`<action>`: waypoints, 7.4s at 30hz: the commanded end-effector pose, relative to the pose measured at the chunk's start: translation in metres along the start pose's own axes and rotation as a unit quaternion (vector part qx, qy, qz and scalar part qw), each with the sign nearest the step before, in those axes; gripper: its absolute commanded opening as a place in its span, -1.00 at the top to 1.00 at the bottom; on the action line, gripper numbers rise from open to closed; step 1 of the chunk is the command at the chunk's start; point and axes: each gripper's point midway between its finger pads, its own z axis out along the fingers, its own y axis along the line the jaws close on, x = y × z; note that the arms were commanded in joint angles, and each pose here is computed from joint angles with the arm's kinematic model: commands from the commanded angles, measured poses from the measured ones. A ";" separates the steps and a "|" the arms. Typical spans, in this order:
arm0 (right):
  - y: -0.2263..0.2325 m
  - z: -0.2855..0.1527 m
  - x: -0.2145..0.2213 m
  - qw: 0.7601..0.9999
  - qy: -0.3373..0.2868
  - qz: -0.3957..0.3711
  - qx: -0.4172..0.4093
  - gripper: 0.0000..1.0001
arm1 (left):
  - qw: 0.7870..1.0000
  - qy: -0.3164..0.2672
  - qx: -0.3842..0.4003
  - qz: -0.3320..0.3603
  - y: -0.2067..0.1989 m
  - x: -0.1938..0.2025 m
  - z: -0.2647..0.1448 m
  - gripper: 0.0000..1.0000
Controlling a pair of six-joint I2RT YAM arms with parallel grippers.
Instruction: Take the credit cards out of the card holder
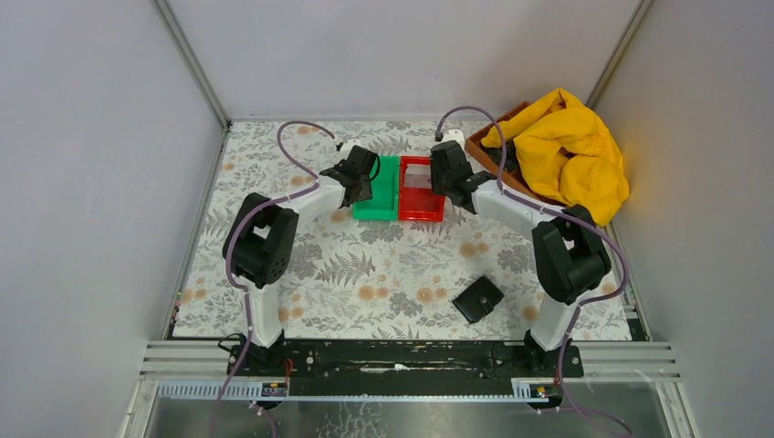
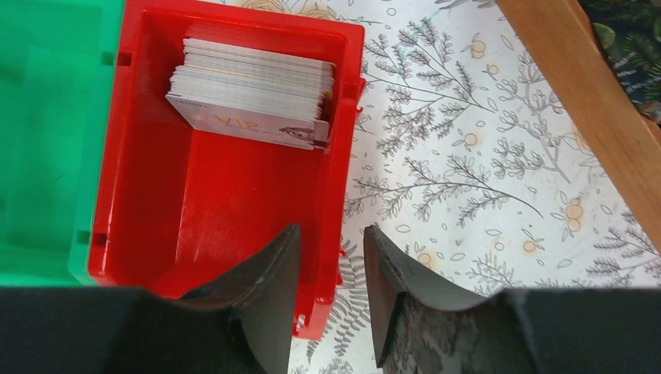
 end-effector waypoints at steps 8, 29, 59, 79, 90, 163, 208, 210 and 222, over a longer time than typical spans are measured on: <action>-0.016 -0.034 -0.019 0.999 -0.040 0.017 0.009 0.14 | 0.999 -0.032 0.026 -0.007 -0.023 -0.007 -0.026 0.08; -0.036 -0.075 -0.010 0.996 -0.068 0.056 -0.002 -0.48 | 0.998 -0.053 -0.034 0.003 0.006 0.004 -0.052 -0.43; -0.147 -0.208 0.135 0.902 -0.192 0.383 0.046 0.02 | 0.940 -0.070 0.287 0.173 -0.172 0.204 -0.257 -0.44; -0.156 -0.251 0.117 0.889 -0.227 0.398 0.017 -0.11 | 0.886 -0.065 0.313 0.336 -0.261 0.269 -0.258 -0.84; -0.161 -0.259 0.113 0.888 -0.235 0.394 0.021 -0.11 | 0.872 -0.068 0.281 0.395 -0.258 0.291 -0.224 -0.89; -0.043 -0.190 0.086 0.933 -0.153 0.268 -0.185 -0.02 | 0.919 -0.233 0.312 0.056 -0.034 0.096 -0.327 -0.95; 0.099 -0.139 0.151 0.953 -0.083 -0.206 -0.206 -0.15 | 0.951 -0.041 0.295 0.087 -0.070 0.152 -0.144 1.00; 0.098 -0.137 0.152 0.953 -0.081 -0.213 -0.200 -0.15 | 0.945 0.000 0.320 0.066 -0.068 0.159 -0.138 1.00; 0.105 -0.132 0.164 0.945 -0.056 -0.242 -0.213 -0.17 | 0.904 0.021 0.428 0.006 -0.068 0.147 -0.159 1.00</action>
